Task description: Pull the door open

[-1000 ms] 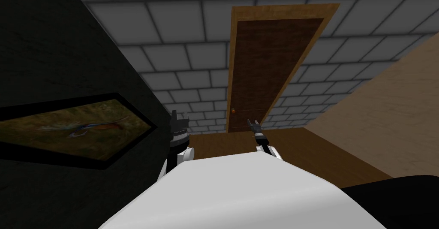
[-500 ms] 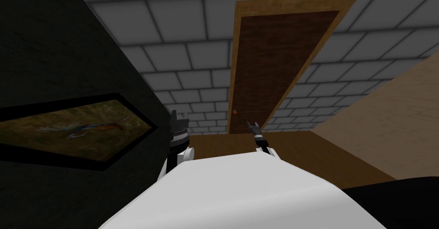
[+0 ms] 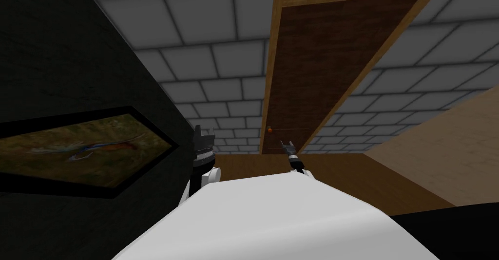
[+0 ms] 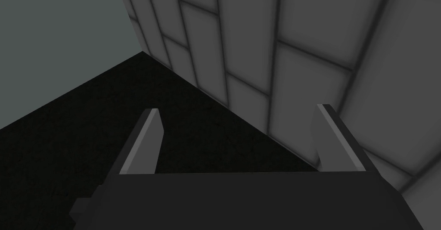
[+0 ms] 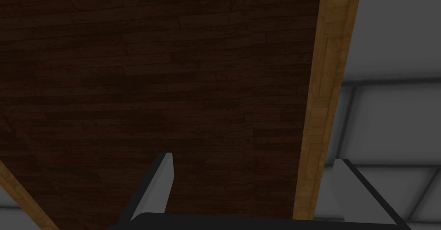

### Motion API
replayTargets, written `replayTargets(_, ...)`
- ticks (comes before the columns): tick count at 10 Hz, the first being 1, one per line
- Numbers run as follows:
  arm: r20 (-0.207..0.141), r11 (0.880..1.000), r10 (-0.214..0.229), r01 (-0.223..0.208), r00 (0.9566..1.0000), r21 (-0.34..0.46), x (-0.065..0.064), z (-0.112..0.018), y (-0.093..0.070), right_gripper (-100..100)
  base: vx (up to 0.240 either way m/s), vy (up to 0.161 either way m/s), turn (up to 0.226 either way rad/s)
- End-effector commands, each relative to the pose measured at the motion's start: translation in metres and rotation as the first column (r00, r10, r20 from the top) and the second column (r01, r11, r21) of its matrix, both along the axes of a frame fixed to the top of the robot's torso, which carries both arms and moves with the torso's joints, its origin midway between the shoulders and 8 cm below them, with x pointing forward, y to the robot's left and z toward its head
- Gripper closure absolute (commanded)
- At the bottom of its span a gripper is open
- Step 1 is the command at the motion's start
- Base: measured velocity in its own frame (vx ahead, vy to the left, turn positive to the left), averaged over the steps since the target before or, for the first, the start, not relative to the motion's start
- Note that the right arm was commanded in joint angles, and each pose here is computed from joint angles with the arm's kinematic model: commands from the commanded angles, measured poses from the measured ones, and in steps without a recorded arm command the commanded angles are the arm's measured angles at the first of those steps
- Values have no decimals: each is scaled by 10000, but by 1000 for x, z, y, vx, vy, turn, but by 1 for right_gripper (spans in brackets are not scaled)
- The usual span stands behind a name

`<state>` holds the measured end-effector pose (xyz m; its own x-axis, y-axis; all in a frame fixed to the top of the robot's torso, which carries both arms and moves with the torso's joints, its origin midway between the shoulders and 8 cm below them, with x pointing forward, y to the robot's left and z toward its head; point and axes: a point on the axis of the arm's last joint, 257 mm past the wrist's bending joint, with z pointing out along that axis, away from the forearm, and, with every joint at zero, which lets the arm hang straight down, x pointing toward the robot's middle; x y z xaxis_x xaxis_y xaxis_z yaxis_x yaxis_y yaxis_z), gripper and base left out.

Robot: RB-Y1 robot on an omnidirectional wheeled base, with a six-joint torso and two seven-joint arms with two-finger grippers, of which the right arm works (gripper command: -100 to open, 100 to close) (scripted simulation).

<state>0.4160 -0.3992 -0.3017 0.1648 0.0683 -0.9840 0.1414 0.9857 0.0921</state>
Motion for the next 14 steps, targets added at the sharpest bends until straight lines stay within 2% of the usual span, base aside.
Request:
replayTargets(1, -230, 9998, -68, 64, 9997, -177, -3, -12, 0, -100, 99, -6, 57)
replayTargets(4, -587, 9992, -153, 131, 9982, -381, -6, -31, 4, -100, 84, -13, 50)
replayTargets(5, -587, 9992, -153, 131, 9982, -381, -6, -31, 4, -100, 62, -11, 14)
replayTargets(9, -999, 9983, -216, 160, 9948, -566, -11, -54, 11, -100, 68, -11, 40)
replayTargets(10, -1181, 9979, -230, 156, 9927, -626, -13, -64, 16, -100, 99, -14, 77)
replayTargets(14, -1536, 9976, -224, 120, 9879, -684, -17, -84, 29, -100, 88, -15, 40)
